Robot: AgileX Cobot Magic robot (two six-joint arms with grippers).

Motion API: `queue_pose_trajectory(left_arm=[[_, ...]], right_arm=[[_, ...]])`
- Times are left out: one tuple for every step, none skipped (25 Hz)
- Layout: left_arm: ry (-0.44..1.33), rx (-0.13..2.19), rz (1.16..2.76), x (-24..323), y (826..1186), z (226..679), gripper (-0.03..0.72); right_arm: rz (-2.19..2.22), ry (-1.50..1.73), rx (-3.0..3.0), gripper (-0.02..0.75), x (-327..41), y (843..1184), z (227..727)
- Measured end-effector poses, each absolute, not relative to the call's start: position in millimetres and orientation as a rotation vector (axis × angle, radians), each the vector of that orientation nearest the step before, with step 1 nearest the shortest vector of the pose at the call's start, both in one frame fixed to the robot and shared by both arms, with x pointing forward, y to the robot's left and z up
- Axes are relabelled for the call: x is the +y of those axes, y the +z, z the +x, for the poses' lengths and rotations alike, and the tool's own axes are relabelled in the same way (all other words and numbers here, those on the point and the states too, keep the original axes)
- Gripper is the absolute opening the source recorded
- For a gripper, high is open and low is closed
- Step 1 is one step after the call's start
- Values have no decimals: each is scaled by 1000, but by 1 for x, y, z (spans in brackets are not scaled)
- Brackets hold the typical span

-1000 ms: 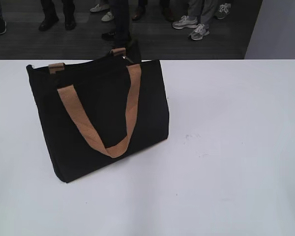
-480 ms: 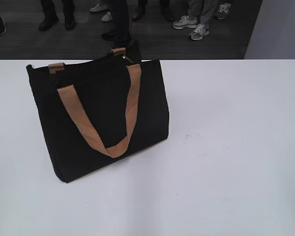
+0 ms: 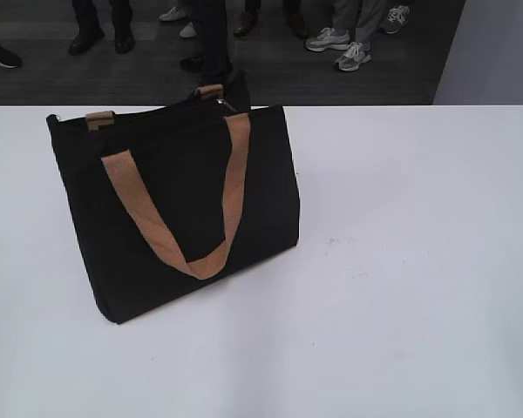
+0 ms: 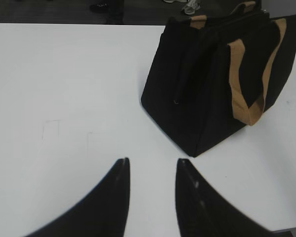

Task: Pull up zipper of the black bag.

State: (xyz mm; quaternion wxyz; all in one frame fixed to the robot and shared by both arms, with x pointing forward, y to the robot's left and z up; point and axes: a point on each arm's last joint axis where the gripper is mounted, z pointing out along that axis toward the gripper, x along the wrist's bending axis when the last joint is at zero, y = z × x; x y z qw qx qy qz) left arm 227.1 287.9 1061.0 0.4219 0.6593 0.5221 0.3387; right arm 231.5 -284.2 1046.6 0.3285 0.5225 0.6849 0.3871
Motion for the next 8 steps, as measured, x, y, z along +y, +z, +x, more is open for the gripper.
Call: queue_pose_trajectory(left_arm=[[848,1308,1651,288,1061,227,242],[848,1308,1651,288,1061,227,242],[848,1308,1651,288,1061,227,242],[848,1308,1651,288,1061,227,242],[848,1308,1651,288,1061,227,242],[848,1308,1651,288,1061,227,242],[848,1308,1651,288,1061,227,242],[848,1308,1651,288,1061,227,242]], right_arm=[[1368,1017,1794,452,-284,1047,231],[1369,1020,1794,452,-284,1047,231],[1369,1022,1794,452,-284,1047,231],[1369,1022,1794,452,-284,1047,231],[1369,1022,1794,452,-284,1047,231],[1370,1023,1794,452,-284,1047,231],[1370,1023,1794,452,-284,1047,231],[1370,1023,1794,452,-284,1047,231]])
